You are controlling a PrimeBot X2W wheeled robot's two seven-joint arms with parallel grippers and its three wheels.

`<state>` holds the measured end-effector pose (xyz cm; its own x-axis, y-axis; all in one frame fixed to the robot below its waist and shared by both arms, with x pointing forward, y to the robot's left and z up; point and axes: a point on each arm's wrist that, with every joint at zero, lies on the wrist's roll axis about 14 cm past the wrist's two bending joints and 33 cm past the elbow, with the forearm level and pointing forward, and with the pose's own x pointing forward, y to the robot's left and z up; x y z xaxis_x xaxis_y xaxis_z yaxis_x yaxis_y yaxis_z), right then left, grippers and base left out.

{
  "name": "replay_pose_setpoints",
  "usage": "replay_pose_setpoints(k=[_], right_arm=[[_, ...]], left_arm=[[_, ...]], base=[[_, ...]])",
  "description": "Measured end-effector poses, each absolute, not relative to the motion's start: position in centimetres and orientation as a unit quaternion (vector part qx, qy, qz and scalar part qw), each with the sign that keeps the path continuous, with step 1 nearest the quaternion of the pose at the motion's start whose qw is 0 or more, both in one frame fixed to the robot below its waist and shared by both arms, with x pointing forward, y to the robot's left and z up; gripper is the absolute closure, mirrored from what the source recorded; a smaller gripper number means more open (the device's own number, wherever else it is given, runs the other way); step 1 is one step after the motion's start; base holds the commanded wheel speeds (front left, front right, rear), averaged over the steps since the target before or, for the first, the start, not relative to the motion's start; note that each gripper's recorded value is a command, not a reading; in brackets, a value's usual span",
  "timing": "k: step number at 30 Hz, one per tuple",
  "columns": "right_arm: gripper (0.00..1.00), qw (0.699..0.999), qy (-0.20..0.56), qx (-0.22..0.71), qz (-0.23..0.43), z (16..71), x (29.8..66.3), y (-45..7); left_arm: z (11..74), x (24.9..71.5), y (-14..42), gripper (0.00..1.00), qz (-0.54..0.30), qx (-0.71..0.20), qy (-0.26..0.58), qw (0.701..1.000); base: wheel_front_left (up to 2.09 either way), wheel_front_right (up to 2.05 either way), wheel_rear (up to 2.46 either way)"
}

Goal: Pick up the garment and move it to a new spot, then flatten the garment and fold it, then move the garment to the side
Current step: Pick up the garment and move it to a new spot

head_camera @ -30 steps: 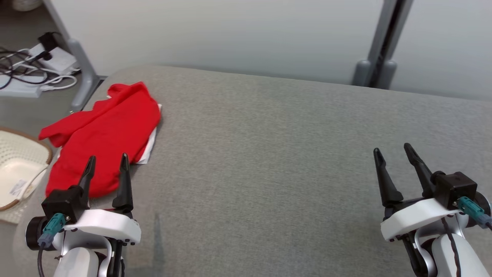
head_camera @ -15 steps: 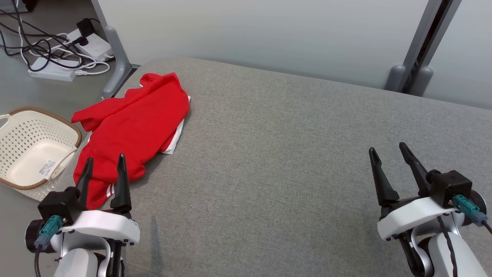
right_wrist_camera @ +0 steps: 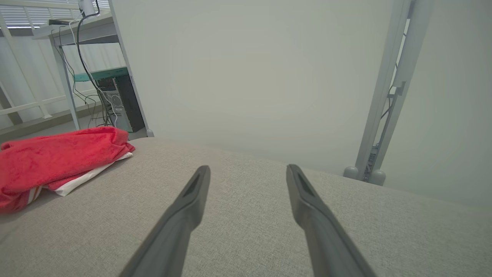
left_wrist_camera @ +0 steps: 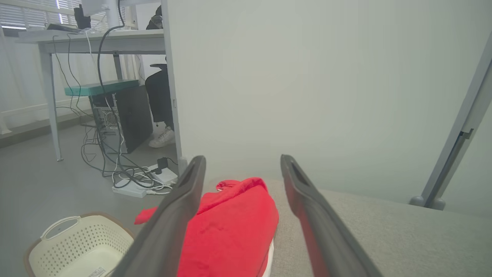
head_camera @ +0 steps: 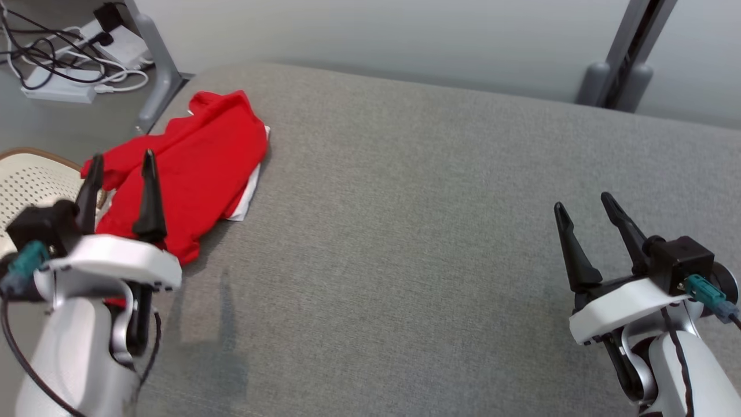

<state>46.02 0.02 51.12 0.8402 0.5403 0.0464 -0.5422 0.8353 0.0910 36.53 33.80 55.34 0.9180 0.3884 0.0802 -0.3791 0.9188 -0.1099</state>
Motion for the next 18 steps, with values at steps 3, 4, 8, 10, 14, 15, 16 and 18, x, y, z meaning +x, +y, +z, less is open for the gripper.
replay_pose_setpoints(k=[3,4,8,10,14,15,16,18], right_arm=[[0.0,0.96,-0.005,0.049,0.277,50.6,46.8,-0.5],[0.0,0.961,-0.002,0.048,0.274,50.3,47.1,-0.8],[0.0,0.964,0.012,0.049,0.261,48.8,48.2,-2.0],[0.0,0.966,0.02,0.05,0.253,47.9,48.7,-2.7],[0.0,0.969,0.032,0.05,0.24,46.5,49.5,-3.8],[0.0,0.97,0.036,0.05,0.237,46.1,49.6,-4.0],[0.0,0.97,0.04,0.049,0.234,45.6,49.7,-4.3],[0.0,0.971,0.045,0.047,0.231,45.0,50.0,-4.6]], left_arm=[[53.9,38.9,34.2,0.0,0.189,-0.053,-0.005,0.98],[53.1,39.7,34.4,0.0,0.188,-0.057,0.011,0.98],[48.7,41.9,34.6,0.0,0.189,-0.074,0.09,0.975],[46.1,42.6,34.7,0.0,0.19,-0.084,0.131,0.969],[41.3,42.9,34.9,0.0,0.2,-0.097,0.206,0.953],[40.3,42.9,34.9,0.0,0.201,-0.098,0.222,0.949],[39.4,42.9,34.9,0.0,0.206,-0.103,0.235,0.944],[38.0,43.0,35.0,0.0,0.211,-0.109,0.256,0.937]], base=[[0.0,0.0,0.0],[0.0,0.0,0.0],[0.0,0.0,0.0],[0.0,0.0,0.0],[0.0,0.0,0.0],[0.0,0.0,0.0],[0.0,0.0,0.0],[0.0,0.0,0.0]])
